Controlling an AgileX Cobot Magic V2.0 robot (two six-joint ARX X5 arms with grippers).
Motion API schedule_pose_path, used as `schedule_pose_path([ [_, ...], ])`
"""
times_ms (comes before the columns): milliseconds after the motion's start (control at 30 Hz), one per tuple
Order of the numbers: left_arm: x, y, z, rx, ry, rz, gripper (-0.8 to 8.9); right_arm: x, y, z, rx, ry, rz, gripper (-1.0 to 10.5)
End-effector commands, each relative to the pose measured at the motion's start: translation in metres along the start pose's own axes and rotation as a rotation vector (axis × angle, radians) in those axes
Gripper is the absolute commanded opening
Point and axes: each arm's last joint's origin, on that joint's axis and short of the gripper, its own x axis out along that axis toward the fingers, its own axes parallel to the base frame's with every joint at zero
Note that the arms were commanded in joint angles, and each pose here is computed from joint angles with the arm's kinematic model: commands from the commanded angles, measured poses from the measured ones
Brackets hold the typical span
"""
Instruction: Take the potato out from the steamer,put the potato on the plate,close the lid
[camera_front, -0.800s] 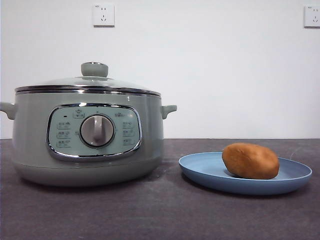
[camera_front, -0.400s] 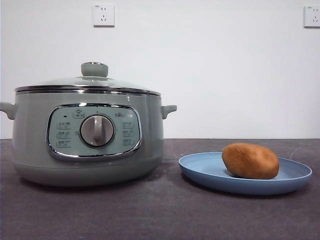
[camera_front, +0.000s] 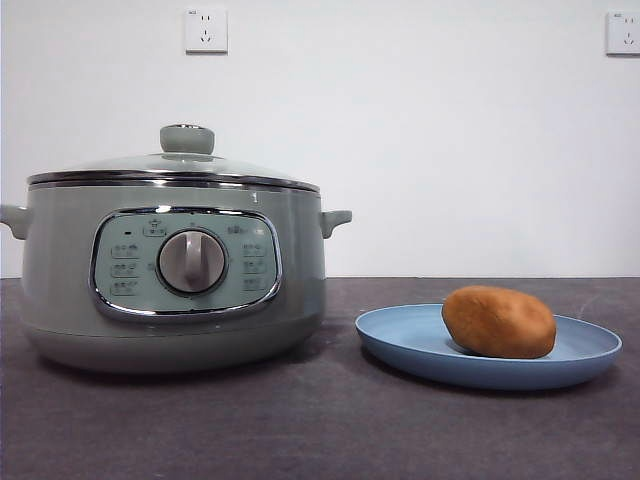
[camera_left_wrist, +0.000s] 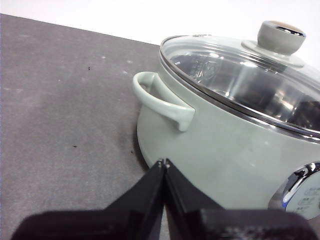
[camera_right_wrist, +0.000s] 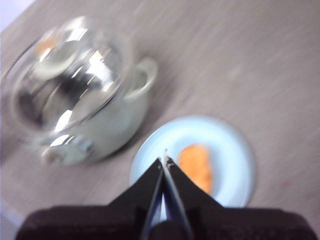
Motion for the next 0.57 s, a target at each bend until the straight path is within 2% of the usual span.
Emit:
schedule_pose_path([
  [33, 0.001, 0.001, -0.004, -0.005, 0.013, 0.004, -0.03, -0.007, -0.007, -0.016, -0.015, -0.078, -0.057, 0.0],
  [167, 0.001, 0.001, -0.004, -0.005, 0.013, 0.004, -0.03, -0.012, -0.023, -0.049, 0.013, -0.208, -0.182, 0.0],
  [333, 0.001, 0.001, -0.004, -0.005, 0.013, 0.004, -0.03, -0.006, -0.036, -0.098, 0.085, -0.292, -0.3, 0.0],
  [567, 0.001, 0.001, -0.004, -0.005, 0.013, 0.004, -0.03, 0.017, -0.041, -0.15, 0.045, -0.421, -0.333, 0.0],
])
